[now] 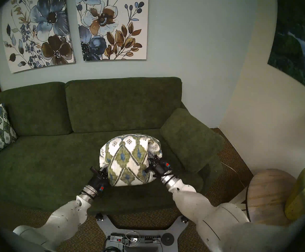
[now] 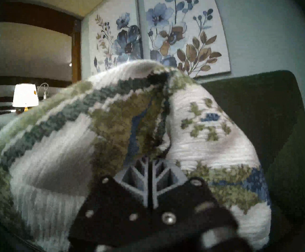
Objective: Fluff a cushion
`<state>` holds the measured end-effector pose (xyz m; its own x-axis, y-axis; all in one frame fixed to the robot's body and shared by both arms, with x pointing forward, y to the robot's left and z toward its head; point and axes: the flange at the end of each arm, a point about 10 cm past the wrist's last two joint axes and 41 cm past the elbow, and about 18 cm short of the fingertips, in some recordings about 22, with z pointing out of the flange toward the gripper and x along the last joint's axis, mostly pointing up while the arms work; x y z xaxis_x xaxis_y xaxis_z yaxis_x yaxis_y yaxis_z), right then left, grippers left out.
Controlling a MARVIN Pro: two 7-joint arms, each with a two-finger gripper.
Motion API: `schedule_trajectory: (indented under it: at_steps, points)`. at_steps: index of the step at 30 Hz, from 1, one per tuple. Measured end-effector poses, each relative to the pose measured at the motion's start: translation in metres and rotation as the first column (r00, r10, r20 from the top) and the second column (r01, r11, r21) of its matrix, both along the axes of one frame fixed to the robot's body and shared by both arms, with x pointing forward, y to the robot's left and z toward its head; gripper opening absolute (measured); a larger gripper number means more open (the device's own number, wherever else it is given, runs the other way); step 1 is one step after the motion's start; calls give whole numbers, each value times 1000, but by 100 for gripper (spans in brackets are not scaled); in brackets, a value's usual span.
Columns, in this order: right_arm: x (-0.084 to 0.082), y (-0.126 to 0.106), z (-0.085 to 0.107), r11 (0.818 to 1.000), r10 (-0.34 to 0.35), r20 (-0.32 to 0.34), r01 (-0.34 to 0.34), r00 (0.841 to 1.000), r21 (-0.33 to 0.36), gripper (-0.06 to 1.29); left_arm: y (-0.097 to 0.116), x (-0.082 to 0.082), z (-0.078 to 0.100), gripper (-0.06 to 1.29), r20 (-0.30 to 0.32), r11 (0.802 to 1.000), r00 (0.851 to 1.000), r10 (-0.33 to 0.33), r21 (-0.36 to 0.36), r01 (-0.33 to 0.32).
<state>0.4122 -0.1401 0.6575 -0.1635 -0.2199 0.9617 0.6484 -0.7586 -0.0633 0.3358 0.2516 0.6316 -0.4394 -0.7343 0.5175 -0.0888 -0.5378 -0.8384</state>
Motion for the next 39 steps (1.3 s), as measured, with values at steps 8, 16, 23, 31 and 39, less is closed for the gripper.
schedule_trajectory:
  at_steps: [8, 16, 23, 31, 39]
  points:
    - [46, 6, 59, 998, -20, 146, 11, 989, 66, -4, 10, 43, 54, -2, 177, 1000, 984, 0, 5, -1]
    - [80, 12, 117, 994, -19, 283, -12, 959, 108, -4, 24, 70, 103, -1, 321, 1000, 947, -3, 28, -6]
    - [100, 16, 166, 990, -14, 394, -41, 919, 132, -4, 32, 86, 144, -1, 432, 999, 902, -15, 48, -6]
    - [114, 16, 217, 985, -28, 502, -61, 865, 160, -4, 37, 96, 188, -1, 546, 997, 837, -43, 76, 2]
    - [116, 17, 250, 982, -30, 573, -83, 819, 170, -4, 40, 98, 223, -1, 631, 993, 772, -74, 119, -2]
